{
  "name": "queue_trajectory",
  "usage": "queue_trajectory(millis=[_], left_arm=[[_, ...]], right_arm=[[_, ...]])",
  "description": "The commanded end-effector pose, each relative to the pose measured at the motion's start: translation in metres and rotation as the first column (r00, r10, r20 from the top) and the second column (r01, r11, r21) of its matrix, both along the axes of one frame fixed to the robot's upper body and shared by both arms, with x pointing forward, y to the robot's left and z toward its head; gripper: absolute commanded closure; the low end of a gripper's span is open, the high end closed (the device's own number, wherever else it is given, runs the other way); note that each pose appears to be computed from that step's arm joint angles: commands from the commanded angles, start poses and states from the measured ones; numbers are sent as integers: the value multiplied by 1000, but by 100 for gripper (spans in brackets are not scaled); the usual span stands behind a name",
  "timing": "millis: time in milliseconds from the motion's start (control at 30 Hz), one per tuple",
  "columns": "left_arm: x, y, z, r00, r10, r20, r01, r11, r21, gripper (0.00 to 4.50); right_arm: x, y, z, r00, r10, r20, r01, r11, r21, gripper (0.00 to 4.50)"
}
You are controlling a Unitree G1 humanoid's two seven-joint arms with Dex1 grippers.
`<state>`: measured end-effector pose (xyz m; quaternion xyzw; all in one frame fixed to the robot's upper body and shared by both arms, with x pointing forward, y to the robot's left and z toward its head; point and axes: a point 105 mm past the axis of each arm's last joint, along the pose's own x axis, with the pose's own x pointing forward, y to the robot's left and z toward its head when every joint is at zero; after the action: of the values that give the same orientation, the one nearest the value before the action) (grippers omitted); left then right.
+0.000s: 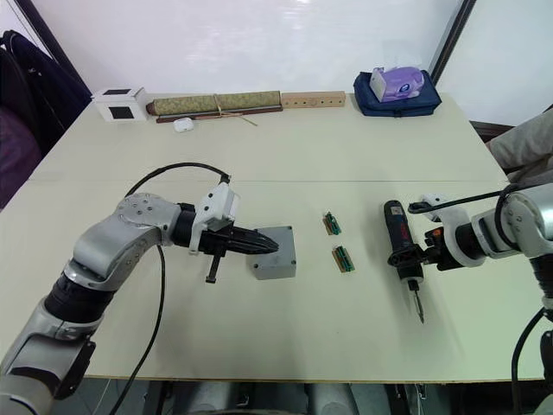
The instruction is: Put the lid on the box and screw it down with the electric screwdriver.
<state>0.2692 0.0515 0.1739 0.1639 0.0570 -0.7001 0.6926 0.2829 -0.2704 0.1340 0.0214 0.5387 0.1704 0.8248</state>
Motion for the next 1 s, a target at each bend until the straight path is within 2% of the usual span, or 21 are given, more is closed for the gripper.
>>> queue_trajectory(millis=[33, 233, 333, 467, 500, 600, 767, 833, 900, 933, 967, 1000], left_arm=[[-4, -3, 6, 1000, -3, 27, 3, 1000, -13, 450], [-1, -2, 4, 999, 40, 25, -39, 999, -18, 450], [1, 0, 4, 998, 57, 23, -56, 998, -23, 450], [1, 1, 4, 997, 70, 19, -70, 997, -25, 450], [1, 2, 4, 997, 77, 17, -76, 997, -25, 450], [4, 6, 4, 995, 97, 15, -96, 995, -28, 450], [11, 10, 5, 992, 122, 16, -121, 992, -29, 450], [17, 15, 6, 989, 145, 19, -145, 989, -26, 450], [27, 23, 7, 983, 182, 13, -182, 983, -28, 450], [33, 29, 6, 978, 206, 9, -206, 978, -22, 450], [38, 34, 5, 975, 223, 6, -223, 975, -16, 450], [41, 37, 5, 972, 233, 0, -233, 972, -13, 450]], right_arm=[[3, 0, 1, 1000, -3, 0, 3, 1000, -16, 11], [-2, 14, -16, 995, 79, -67, -83, 995, -58, 11], [1, 14, -24, 993, 83, -79, -89, 992, -85, 90], [4, 9, -30, 994, 71, -86, -81, 990, -115, 239], [3, 9, -32, 993, 70, -93, -81, 989, -120, 264], [2, 6, -34, 994, 56, -98, -68, 990, -126, 273], [13, 0, -28, 999, 7, -44, -13, 992, -127, 273], [30, -10, -13, 998, -15, 67, 26, 986, -165, 273], [53, -15, 15, 975, -59, 213, 89, 986, -139, 273], [74, -5, 48, 910, -18, 415, 60, 994, -89, 273], [86, 2, 75, 834, 2, 552, 37, 998, -60, 273], [94, 16, 108, 695, 7, 719, -19, 1000, 8, 273]])
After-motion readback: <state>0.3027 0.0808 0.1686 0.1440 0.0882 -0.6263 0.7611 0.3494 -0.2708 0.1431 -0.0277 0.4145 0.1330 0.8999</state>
